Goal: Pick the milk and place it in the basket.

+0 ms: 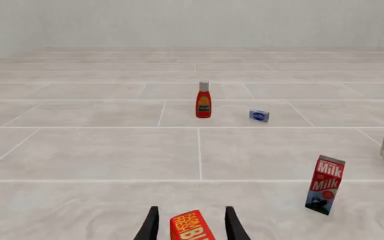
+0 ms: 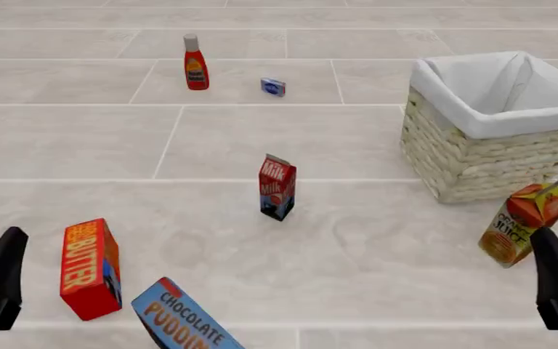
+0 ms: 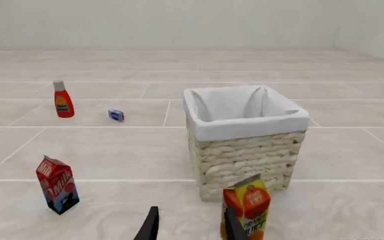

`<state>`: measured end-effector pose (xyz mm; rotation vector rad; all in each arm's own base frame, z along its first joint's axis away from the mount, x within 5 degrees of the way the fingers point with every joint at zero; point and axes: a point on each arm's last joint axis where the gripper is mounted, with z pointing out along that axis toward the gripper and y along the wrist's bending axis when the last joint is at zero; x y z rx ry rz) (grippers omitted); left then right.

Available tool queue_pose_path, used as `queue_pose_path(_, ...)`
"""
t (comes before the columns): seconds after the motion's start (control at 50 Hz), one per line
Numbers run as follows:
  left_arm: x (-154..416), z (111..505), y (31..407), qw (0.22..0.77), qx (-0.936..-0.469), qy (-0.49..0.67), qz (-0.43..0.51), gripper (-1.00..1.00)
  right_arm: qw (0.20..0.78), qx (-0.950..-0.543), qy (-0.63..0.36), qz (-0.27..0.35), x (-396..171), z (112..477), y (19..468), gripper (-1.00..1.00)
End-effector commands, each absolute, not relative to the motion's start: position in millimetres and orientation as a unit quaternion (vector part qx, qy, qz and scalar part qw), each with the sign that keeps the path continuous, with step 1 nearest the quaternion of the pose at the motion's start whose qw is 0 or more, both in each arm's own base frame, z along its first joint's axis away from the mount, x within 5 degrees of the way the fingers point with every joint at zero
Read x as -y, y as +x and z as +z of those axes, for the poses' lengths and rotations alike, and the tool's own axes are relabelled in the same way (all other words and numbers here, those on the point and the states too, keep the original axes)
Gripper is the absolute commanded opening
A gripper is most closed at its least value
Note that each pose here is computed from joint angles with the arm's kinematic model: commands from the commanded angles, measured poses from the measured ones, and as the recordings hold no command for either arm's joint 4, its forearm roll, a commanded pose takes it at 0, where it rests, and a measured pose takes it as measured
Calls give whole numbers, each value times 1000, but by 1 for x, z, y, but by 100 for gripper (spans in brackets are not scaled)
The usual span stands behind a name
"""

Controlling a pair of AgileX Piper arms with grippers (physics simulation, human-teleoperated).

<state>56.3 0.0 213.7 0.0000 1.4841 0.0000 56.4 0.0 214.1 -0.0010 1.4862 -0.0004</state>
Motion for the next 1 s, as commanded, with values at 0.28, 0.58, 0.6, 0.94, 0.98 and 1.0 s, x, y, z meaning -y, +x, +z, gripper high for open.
queue_pose_path(0.28,0,214,57,737,-676,0,0,100,729,-674,-112,37,-16,280,73,100)
queue_pose_path(0.58,0,214,57,737,-676,0,0,100,683,-694,-219,71,-51,310,117,100)
queue_pose_path(0.6,0,214,57,737,-676,0,0,100,678,-696,-225,73,-54,310,120,100)
queue_pose_path(0.94,0,214,57,737,-676,0,0,100,642,-707,-291,59,-86,333,165,100)
queue_pose_path(0.98,0,214,57,737,-676,0,0,100,637,-709,-297,57,-91,337,172,100)
queue_pose_path(1.0,0,214,57,737,-676,0,0,100,638,-709,-295,55,-91,341,175,100)
